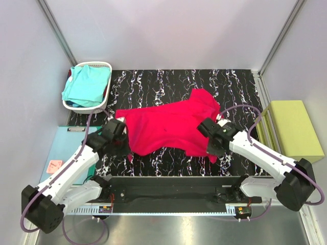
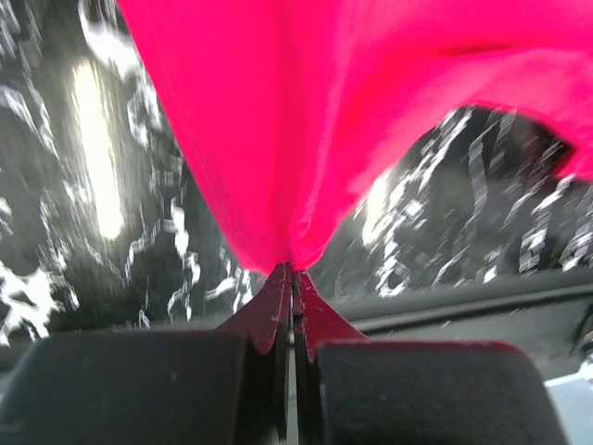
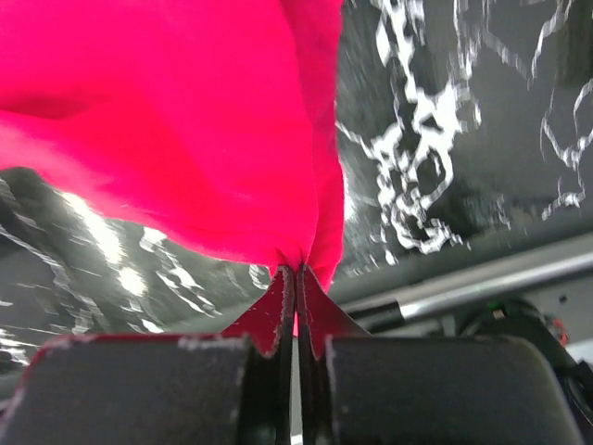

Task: Fold and stack the t-shirts
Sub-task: Flatten out the tshirt

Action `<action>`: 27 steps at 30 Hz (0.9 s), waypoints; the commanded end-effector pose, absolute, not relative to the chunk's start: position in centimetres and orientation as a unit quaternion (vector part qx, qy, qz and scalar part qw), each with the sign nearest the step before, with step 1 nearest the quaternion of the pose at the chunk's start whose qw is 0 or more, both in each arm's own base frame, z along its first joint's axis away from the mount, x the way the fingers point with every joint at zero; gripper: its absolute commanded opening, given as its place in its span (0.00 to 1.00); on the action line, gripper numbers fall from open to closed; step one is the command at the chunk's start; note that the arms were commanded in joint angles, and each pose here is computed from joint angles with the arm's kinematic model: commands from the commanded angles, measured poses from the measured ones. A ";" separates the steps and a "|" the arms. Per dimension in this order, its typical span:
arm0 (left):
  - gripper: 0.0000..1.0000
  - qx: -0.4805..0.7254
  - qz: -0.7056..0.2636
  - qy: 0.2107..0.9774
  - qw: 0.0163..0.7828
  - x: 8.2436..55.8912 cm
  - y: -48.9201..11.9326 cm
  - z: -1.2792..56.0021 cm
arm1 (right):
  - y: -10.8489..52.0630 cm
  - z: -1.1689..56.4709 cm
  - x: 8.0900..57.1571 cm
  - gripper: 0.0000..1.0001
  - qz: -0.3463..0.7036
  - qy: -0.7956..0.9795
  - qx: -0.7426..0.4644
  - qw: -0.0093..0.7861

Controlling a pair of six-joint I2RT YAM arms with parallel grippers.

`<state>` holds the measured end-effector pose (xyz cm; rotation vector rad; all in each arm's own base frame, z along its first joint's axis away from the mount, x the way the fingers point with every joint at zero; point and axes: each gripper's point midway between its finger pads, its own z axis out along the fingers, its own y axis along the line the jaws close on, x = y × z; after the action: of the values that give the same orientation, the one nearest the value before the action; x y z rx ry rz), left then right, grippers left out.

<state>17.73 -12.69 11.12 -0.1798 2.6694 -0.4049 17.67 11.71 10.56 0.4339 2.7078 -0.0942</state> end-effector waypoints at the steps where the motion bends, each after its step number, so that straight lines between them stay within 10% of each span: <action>1: 0.00 -0.075 -0.158 0.966 0.191 15.3 -13.5 10.3 | 11.7 9.6 15.0 0.00 -0.031 0.971 0.168 0.168; 11: 0.07 -0.077 -0.098 0.986 0.115 12.3 -12.0 8.4 | 10.4 9.4 12.3 0.00 -0.054 0.978 0.155 0.131; 19: 0.43 -0.063 -0.123 0.963 0.232 16.7 -12.8 14.8 | 11.8 15.7 17.8 0.64 -0.003 0.955 0.122 0.269; 23: 0.69 -0.058 -0.123 0.942 0.305 21.1 -13.6 18.6 | 13.1 17.0 20.9 0.74 -0.028 0.951 0.090 0.294; 27: 0.72 -0.064 -0.144 0.933 0.325 26.0 -15.1 19.0 | 14.0 16.3 25.7 0.74 -0.001 0.953 0.104 0.286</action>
<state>20.53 -14.07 17.85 -0.1733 2.5555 -0.3600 20.74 14.16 16.57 0.2757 2.5834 -0.0025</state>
